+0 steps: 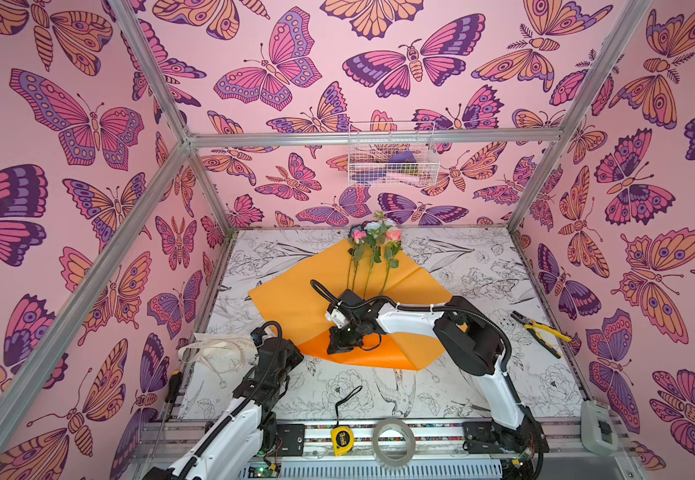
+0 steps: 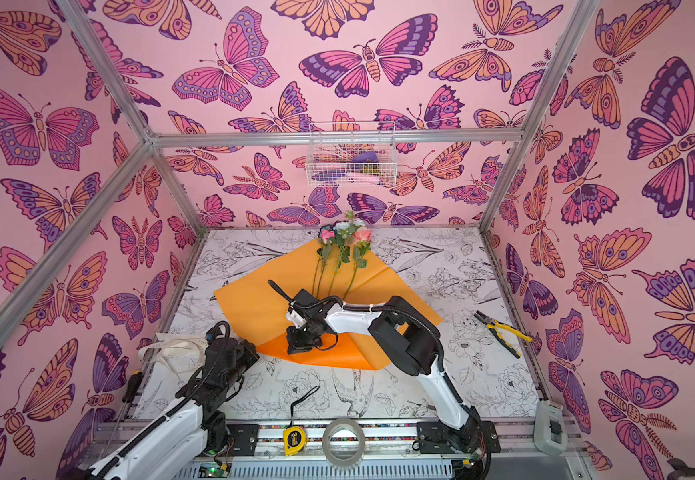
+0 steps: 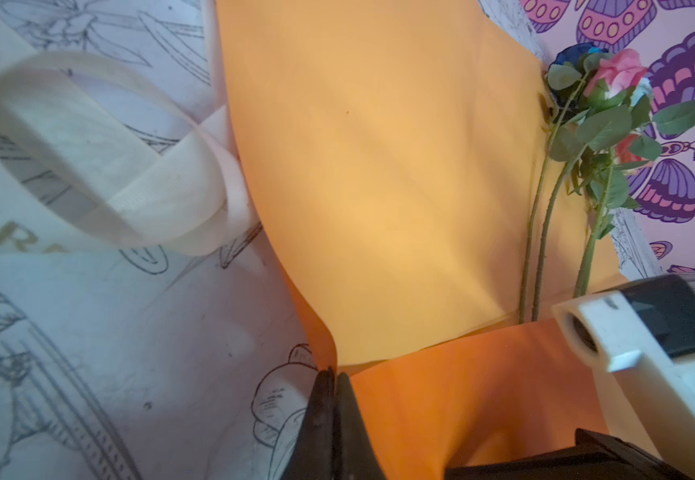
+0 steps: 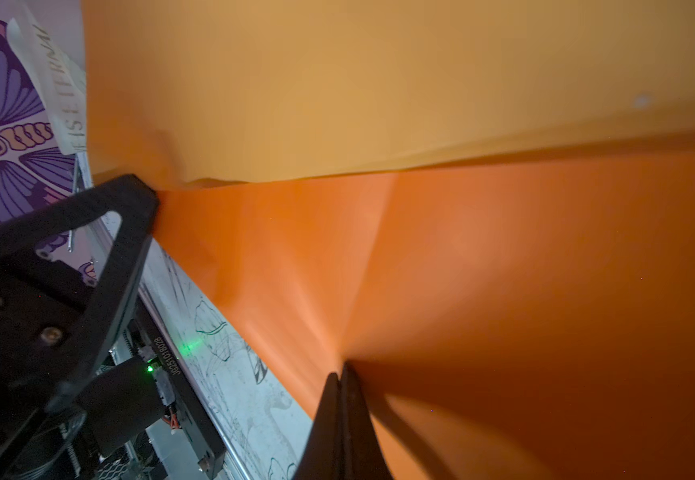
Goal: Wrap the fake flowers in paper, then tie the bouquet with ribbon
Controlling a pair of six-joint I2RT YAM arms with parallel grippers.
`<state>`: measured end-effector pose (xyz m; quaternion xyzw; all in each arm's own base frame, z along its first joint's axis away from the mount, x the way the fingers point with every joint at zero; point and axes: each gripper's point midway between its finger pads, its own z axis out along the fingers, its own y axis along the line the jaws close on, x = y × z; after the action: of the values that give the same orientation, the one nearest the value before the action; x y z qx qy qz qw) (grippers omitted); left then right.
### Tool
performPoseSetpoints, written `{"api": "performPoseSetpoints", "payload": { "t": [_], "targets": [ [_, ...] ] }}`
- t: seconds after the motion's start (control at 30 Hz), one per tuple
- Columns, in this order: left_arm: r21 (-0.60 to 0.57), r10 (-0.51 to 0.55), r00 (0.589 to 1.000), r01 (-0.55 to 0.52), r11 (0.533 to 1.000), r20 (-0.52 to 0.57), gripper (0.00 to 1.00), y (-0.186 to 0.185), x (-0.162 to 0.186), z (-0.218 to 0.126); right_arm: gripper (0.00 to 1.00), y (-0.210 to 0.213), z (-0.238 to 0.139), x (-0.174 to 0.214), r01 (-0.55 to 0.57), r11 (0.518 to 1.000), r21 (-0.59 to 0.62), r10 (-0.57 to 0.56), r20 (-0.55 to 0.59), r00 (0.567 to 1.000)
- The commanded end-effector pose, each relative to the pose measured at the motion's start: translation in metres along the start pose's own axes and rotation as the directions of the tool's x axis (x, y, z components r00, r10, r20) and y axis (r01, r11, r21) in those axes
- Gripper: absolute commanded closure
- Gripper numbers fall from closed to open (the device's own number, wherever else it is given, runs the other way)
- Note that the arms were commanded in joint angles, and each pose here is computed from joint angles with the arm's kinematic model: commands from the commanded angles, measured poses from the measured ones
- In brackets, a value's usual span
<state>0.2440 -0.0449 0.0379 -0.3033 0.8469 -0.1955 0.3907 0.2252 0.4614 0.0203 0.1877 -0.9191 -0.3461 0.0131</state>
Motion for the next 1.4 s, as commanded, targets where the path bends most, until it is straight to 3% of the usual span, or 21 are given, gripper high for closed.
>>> {"api": "performPoseSetpoints", "payload": {
  "t": [0.0, 0.37, 0.67, 1.07, 1.37],
  "targets": [
    [0.075, 0.057, 0.998, -0.057, 0.996, 0.002, 1.00, -0.012, 0.002, -0.001, 0.96, -0.003, 0.003, -0.004, -0.025, 1.000, 0.018, 0.025, 0.005, 1.000],
    [0.304, 0.198, 0.980, -0.194, 0.933, 0.020, 1.00, -0.060, 0.006, -0.018, 0.97, -0.017, 0.006, -0.001, -0.090, 0.995, 0.033, 0.090, 0.015, 0.996],
    [0.380, 0.319, 0.948, -0.287, 0.879, -0.022, 1.00, -0.088, 0.025, -0.023, 0.98, -0.027, 0.008, -0.002, -0.145, 0.989, 0.034, 0.144, 0.027, 0.989],
    [0.430, 0.257, 0.966, -0.223, 0.875, -0.020, 1.00, -0.116, 0.021, -0.022, 0.98, -0.024, 0.008, -0.014, -0.183, 0.983, -0.016, 0.183, 0.041, 0.982],
    [0.460, 0.259, 0.965, -0.218, 0.861, -0.027, 1.00, -0.129, 0.021, -0.022, 0.94, -0.010, 0.010, -0.025, -0.203, 0.972, -0.118, 0.209, 0.039, 0.977]
  ]
}}
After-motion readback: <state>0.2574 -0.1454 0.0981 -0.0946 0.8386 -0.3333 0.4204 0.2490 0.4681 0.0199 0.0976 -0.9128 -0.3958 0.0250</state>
